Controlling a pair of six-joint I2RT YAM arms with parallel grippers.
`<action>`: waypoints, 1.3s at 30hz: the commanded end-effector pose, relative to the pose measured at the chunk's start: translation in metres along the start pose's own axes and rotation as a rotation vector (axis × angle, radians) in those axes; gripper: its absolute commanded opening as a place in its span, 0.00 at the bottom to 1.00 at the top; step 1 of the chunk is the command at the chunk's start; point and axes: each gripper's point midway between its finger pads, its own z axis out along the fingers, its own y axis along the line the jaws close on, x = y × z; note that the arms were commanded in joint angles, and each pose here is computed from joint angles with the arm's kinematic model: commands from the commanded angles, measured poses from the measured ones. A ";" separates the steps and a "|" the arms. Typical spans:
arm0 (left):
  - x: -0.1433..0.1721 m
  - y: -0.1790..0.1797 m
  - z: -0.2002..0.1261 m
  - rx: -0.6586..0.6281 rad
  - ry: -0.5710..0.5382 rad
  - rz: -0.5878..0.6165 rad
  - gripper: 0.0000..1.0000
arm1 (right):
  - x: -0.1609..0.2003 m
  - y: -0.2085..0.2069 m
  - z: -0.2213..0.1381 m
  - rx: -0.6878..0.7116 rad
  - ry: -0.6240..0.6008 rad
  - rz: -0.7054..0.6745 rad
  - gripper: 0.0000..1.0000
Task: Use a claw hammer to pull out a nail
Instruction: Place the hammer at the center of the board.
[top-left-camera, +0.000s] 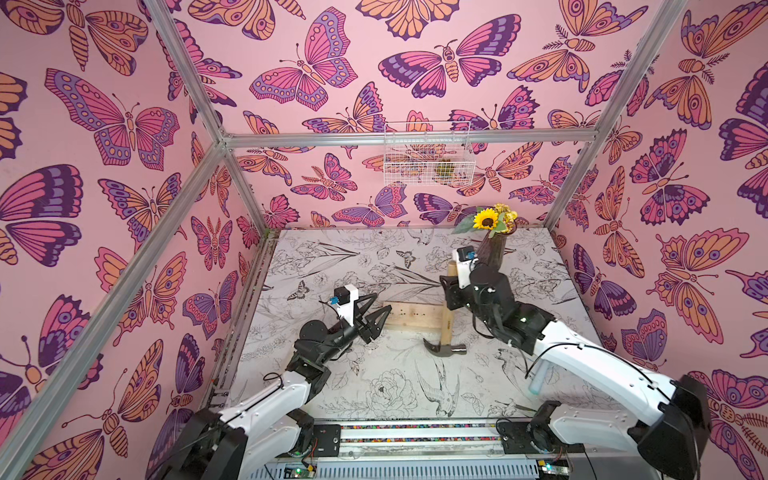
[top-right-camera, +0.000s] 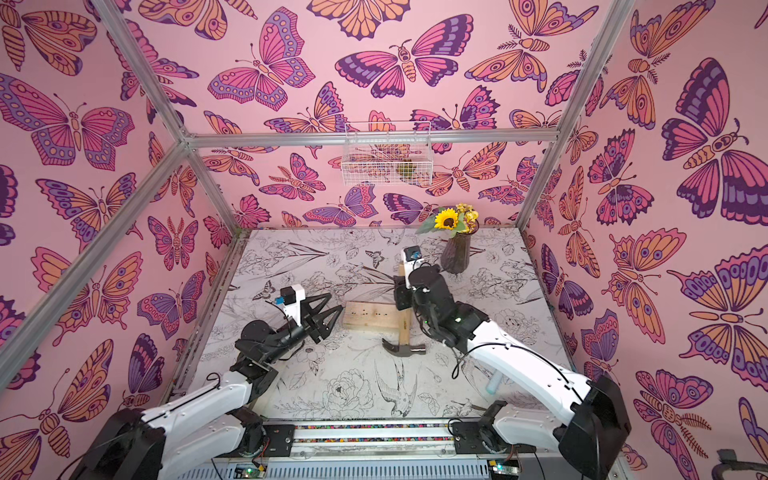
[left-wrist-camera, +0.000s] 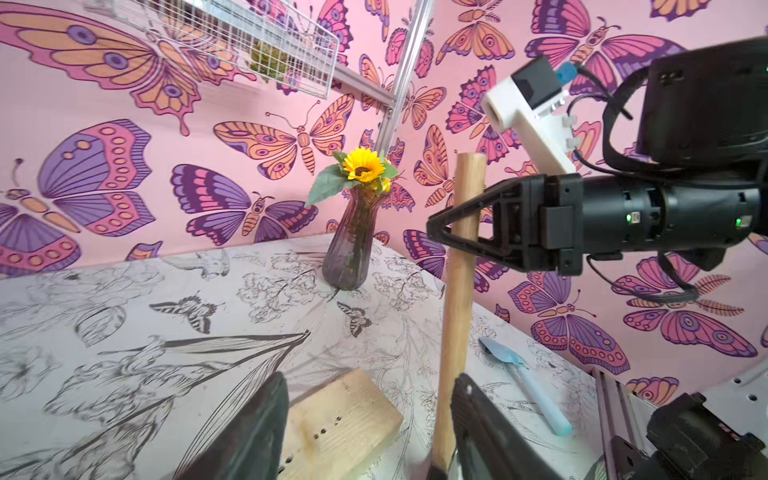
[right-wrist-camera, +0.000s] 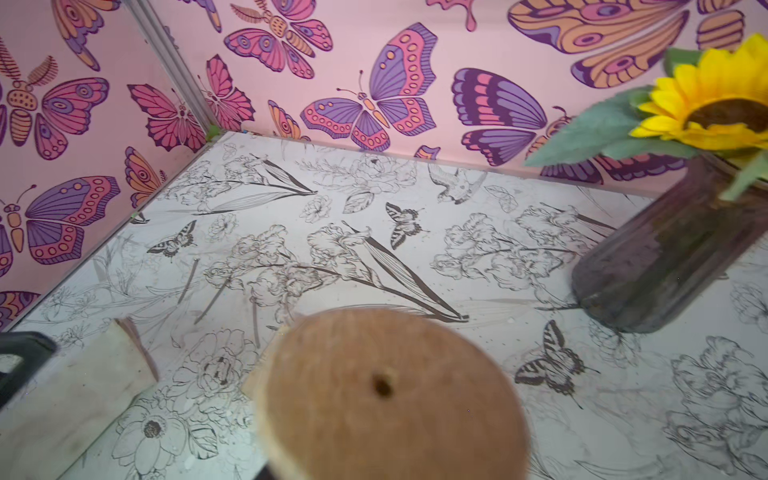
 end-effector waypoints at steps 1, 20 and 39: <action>0.013 0.031 -0.009 -0.166 0.108 -0.139 0.65 | 0.014 -0.017 -0.004 -0.075 0.089 0.033 0.00; 0.011 0.087 -0.036 -0.382 0.237 -0.471 0.68 | 0.099 -0.107 0.112 0.201 0.441 0.074 0.00; 0.037 0.122 -0.051 -0.540 0.319 -0.507 0.99 | 0.156 -0.123 0.124 0.309 0.578 0.170 0.36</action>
